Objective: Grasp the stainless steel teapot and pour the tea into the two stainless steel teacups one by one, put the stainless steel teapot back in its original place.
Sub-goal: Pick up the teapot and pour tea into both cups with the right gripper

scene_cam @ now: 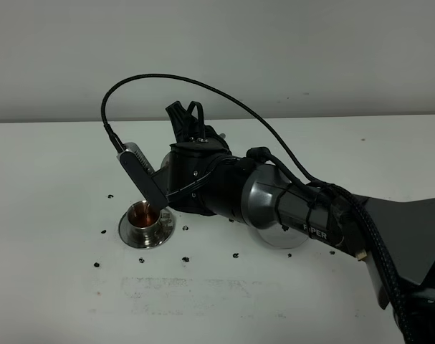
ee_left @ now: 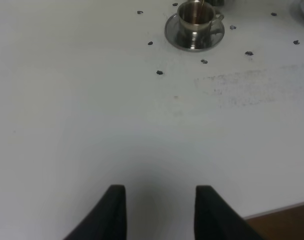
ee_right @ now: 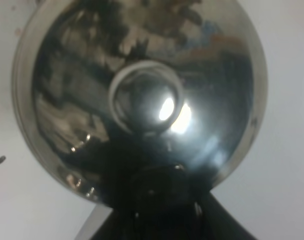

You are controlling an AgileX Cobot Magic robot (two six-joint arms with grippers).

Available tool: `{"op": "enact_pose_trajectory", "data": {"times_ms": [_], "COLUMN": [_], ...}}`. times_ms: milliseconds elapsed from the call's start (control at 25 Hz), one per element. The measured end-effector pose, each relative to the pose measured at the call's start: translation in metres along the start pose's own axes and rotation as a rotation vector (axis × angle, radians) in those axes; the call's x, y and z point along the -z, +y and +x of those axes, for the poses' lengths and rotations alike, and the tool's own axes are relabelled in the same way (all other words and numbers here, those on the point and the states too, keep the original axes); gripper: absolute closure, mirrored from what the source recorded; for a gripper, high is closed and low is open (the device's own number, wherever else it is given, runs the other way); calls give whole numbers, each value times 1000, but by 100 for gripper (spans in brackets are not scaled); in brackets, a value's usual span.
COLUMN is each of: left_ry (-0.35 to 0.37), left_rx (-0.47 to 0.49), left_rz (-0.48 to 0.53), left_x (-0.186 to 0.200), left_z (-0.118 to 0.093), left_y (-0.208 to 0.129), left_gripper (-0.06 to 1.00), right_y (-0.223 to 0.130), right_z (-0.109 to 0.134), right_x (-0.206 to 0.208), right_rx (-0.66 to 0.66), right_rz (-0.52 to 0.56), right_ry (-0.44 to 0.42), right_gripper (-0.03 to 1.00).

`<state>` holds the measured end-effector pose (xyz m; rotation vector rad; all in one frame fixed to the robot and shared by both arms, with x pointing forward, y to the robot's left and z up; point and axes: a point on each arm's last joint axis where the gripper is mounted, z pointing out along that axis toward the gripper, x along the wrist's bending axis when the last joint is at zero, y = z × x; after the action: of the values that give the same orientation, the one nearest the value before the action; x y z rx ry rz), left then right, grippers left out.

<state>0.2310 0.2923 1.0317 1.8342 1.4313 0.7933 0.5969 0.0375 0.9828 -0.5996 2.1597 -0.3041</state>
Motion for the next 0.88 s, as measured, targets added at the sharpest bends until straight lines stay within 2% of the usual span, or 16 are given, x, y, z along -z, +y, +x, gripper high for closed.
{"op": "enact_pose_trajectory", "data": {"times_ms": [880], "left_ry": [0], "left_rx": [0], "left_rz": [0], "left_x": [0], "left_z": [0], "left_y": [0], "left_gripper": [63], "right_y": [0], "right_z": [-1], "right_x": [0], "right_rx": [40], "right_rz": [-1], "right_ry": [-8], "right_gripper": [76]}}
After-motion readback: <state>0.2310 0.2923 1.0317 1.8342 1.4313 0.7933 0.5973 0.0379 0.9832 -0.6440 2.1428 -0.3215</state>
